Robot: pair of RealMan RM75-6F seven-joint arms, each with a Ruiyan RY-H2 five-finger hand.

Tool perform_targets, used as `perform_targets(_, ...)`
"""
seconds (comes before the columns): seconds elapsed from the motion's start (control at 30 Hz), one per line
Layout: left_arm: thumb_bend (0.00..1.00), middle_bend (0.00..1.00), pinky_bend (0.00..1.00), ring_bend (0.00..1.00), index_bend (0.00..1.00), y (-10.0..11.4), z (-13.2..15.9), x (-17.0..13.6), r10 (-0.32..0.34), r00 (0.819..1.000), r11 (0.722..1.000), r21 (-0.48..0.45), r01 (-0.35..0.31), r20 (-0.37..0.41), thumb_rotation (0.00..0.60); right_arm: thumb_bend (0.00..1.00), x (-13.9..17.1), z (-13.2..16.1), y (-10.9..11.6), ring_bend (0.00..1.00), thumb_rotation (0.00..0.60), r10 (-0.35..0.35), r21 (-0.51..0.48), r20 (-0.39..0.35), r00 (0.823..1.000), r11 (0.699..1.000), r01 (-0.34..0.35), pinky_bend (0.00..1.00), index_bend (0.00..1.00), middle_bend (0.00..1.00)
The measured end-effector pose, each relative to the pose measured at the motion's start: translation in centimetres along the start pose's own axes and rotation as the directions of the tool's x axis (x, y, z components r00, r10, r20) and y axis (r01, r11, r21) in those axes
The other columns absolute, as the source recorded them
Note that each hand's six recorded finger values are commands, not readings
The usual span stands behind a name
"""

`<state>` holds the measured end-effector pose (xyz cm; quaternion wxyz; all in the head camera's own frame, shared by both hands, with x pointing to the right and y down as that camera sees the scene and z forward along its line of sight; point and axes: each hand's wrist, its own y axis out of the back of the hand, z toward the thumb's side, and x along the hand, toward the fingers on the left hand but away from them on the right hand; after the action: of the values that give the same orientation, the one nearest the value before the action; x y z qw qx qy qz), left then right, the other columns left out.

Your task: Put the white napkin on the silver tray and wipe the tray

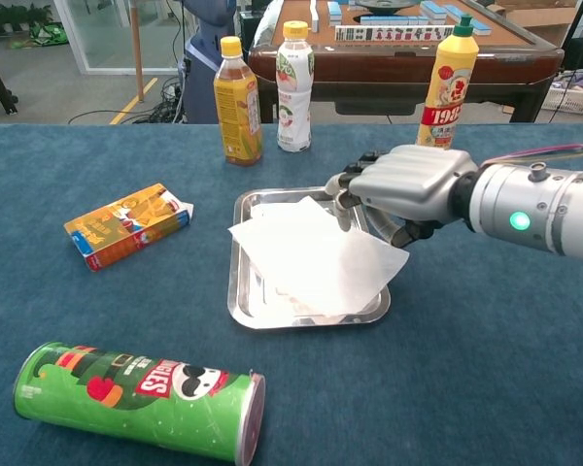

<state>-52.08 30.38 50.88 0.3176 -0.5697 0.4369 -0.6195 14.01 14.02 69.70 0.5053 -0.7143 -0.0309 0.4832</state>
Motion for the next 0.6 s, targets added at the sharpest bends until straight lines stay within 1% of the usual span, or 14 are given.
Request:
perform_targets(0.27,0.27,0.12,0.00,0.12,0.20,-0.1,0.1,0.0,-0.004,1.000,1.000,0.001,0.004,-0.001,0.600,1.00,1.1,-1.8,-1.4,0.00,0.600,0.034,0.017,0.031,0.999,0.999,-0.035,0.00,0.33,0.03)
perform_targets(0.6,0.27,0.12,0.00,0.12,0.20,-0.2,0.4,0.2,-0.004,1.000,1.000,-0.001,0.004,0.011,0.600,1.00,1.9,-2.5,-2.6,0.00,0.600,0.062,0.016,0.045,0.997,0.998,-0.063,0.00,0.33,0.03)
